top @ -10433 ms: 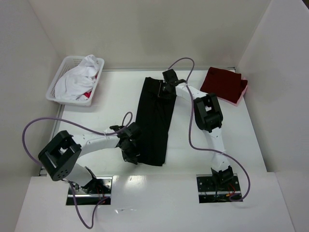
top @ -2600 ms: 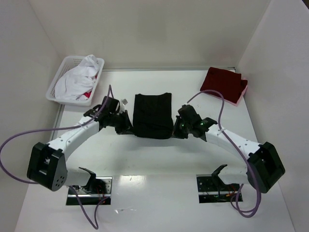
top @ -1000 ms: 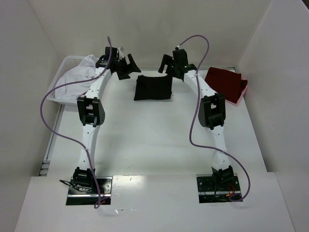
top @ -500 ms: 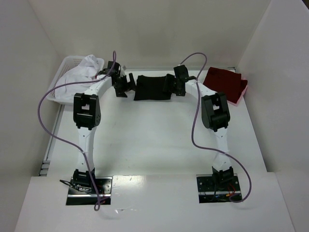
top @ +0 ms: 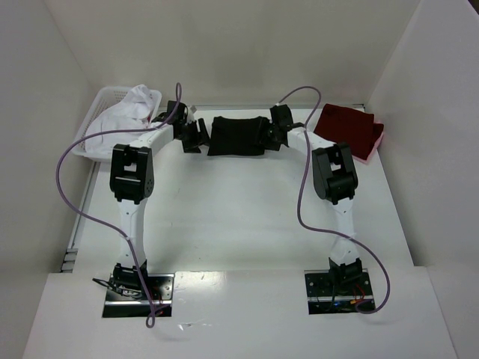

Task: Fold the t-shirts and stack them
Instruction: Fold the long partially folded tshirt into a neat square

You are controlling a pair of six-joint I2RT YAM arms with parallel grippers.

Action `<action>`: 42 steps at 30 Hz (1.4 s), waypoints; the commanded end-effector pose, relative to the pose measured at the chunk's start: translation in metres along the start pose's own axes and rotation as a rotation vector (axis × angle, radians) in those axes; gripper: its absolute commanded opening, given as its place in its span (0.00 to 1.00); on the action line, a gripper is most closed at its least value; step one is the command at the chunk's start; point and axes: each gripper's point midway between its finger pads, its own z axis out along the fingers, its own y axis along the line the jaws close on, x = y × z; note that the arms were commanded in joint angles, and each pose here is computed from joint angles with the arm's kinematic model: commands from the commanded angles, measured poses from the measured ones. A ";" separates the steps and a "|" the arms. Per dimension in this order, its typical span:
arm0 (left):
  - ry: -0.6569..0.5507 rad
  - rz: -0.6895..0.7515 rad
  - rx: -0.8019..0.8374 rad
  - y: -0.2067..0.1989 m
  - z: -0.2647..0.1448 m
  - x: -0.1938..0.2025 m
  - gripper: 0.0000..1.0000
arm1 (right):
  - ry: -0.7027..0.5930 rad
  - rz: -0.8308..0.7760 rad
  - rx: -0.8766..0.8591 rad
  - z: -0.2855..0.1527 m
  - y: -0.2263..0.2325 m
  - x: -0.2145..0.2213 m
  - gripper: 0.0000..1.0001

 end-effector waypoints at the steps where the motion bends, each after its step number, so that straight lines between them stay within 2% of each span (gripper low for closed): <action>1: -0.065 0.053 0.049 -0.019 -0.010 -0.019 0.67 | -0.060 0.016 -0.070 -0.020 0.020 -0.023 0.54; 4: -0.057 0.044 0.061 -0.021 -0.005 -0.018 0.47 | -0.053 0.016 -0.077 -0.020 0.021 -0.021 0.31; 7: -0.032 0.052 0.068 -0.027 0.000 -0.010 0.30 | -0.042 0.020 -0.070 -0.022 0.018 -0.015 0.20; 11: -0.006 0.055 0.062 -0.024 0.001 0.008 0.21 | -0.016 0.032 -0.054 -0.025 0.010 -0.002 0.15; 17: 0.022 0.043 0.050 -0.019 -0.004 0.026 0.01 | -0.018 0.032 -0.055 -0.035 0.010 0.001 0.15; 22: 0.039 0.041 0.049 -0.033 -0.019 0.046 0.00 | -0.011 0.033 -0.051 -0.055 0.008 0.009 0.15; 28: 0.088 0.004 0.020 -0.029 -0.050 0.091 0.00 | -0.001 0.034 -0.053 -0.093 0.009 0.031 0.15; 31: 0.094 -0.005 0.018 -0.032 -0.069 0.105 0.00 | 0.039 0.022 -0.042 -0.106 0.010 0.053 0.15; 37: 0.168 0.001 0.005 -0.037 -0.098 0.155 0.00 | 0.169 -0.011 -0.047 -0.128 0.025 0.126 0.18; 42: 0.219 -0.010 0.015 -0.047 -0.114 0.192 0.00 | 0.207 0.070 -0.047 -0.157 0.020 0.162 0.18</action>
